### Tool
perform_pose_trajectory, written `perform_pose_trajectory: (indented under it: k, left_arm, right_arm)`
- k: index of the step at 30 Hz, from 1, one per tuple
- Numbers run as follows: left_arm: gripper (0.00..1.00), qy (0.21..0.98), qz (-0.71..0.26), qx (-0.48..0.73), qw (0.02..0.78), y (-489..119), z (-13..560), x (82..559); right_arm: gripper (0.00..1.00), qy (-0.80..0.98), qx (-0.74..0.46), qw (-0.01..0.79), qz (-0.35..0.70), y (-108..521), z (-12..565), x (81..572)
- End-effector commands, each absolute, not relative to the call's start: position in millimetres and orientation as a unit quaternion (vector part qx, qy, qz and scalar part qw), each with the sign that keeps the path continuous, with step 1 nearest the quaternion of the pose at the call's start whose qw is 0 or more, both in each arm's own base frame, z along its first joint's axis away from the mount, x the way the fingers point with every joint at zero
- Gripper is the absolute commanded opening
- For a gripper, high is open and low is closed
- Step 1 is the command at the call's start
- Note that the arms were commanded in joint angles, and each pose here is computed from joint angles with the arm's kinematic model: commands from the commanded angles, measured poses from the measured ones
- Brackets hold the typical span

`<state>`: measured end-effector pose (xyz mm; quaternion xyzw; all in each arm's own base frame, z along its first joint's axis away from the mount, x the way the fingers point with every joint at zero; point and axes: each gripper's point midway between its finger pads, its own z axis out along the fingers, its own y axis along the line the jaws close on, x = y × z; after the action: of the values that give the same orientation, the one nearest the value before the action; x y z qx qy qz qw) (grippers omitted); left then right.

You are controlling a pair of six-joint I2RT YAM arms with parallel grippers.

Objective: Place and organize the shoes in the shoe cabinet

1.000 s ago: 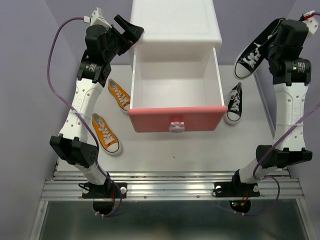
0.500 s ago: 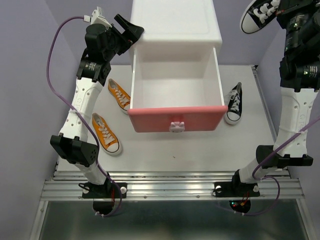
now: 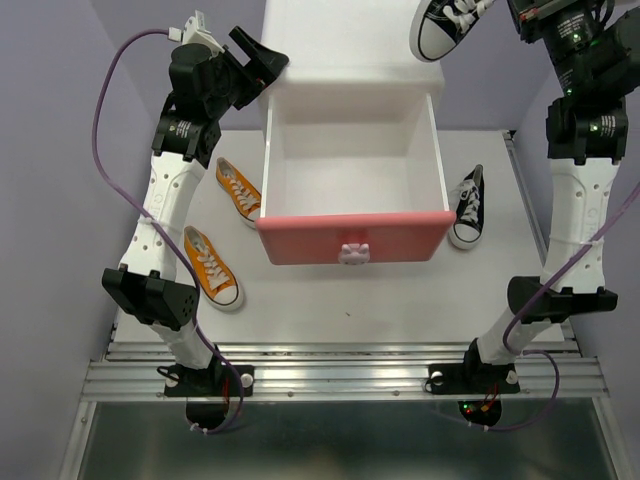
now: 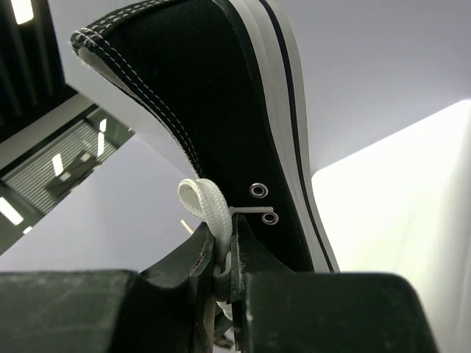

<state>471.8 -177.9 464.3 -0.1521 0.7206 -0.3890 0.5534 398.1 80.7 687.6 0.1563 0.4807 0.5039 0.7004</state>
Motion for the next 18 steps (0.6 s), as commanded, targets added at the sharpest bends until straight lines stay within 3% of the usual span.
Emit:
perform_pose_trajectory:
  k: [1, 13, 18]
  left_arm:
    - [0.99, 0.858, -0.288, -0.170, 0.389, -175.5, 316.3, 466.9]
    - [0.99, 0.858, -0.284, -0.180, 0.389, -173.7, 313.8, 468.6]
    - [0.99, 0.857, -0.282, -0.181, 0.391, -172.9, 314.5, 467.9]
  right_arm:
    - [0.01, 0.439, 0.056, 0.675, 0.591, 123.9, 729.6, 332.5]
    - [0.01, 0.560, 0.000, 0.546, 0.623, 239.8, 663.2, 300.5]
    - [0.01, 0.600, 0.017, 0.527, 0.601, 259.9, 636.7, 293.6]
